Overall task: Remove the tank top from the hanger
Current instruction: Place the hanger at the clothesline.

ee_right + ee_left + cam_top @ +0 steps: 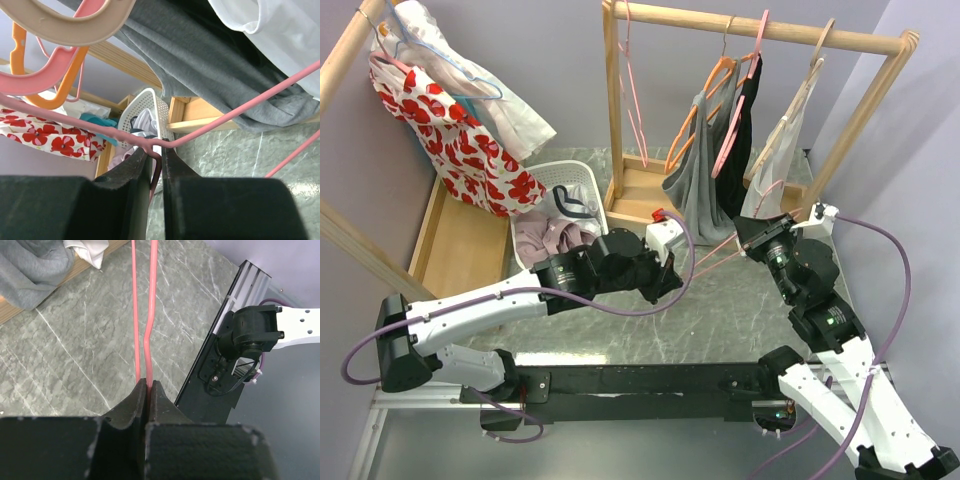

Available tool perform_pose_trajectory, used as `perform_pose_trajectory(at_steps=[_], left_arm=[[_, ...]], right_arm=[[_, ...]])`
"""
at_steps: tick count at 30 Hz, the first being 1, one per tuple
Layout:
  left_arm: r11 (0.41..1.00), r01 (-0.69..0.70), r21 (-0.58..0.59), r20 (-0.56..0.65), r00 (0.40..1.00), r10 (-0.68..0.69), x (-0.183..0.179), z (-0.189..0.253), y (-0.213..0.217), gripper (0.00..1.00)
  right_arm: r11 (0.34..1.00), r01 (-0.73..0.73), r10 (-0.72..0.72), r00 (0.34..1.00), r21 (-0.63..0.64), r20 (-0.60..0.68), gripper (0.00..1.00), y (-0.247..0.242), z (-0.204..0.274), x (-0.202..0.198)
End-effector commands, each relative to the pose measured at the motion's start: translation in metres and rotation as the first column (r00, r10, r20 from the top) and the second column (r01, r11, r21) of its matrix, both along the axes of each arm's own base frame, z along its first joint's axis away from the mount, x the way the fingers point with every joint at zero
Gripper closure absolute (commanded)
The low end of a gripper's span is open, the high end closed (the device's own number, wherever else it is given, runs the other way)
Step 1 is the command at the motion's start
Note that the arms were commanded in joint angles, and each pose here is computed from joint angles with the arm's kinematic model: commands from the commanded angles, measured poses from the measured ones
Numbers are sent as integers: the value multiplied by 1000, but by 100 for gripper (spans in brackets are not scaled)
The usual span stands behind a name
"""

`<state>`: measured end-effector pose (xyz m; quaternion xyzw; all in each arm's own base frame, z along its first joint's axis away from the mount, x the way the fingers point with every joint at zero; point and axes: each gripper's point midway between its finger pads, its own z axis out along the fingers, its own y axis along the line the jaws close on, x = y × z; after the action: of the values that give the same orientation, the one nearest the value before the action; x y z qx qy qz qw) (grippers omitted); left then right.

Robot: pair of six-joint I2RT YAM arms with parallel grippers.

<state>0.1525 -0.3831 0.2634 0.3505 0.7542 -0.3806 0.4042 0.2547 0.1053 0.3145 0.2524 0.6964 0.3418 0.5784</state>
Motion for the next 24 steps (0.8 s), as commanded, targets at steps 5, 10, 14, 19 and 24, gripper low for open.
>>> perform_pose_trajectory(at_steps=[5,10,14,19,24], left_arm=[[996,-19,-87,96,995,27,6,47,6,99],[998,-3,-63,136,991,11,11,56,1,99],[1000,-2,2,117,993,2,10,41,5,99],[997,-59,46,61,997,56,5,13,29,99],[988,-136,71,-8,991,137,-7,-12,66,99]], right_arm=[[1000,5,-7,998,29,63,45,-3,19,-2],[998,55,-55,996,4,65,37,-15,22,-7],[990,141,-140,987,-7,81,33,-37,28,-17],[968,249,-246,966,-30,79,29,-64,25,-29],[959,282,-279,956,-23,95,27,-72,28,-32]])
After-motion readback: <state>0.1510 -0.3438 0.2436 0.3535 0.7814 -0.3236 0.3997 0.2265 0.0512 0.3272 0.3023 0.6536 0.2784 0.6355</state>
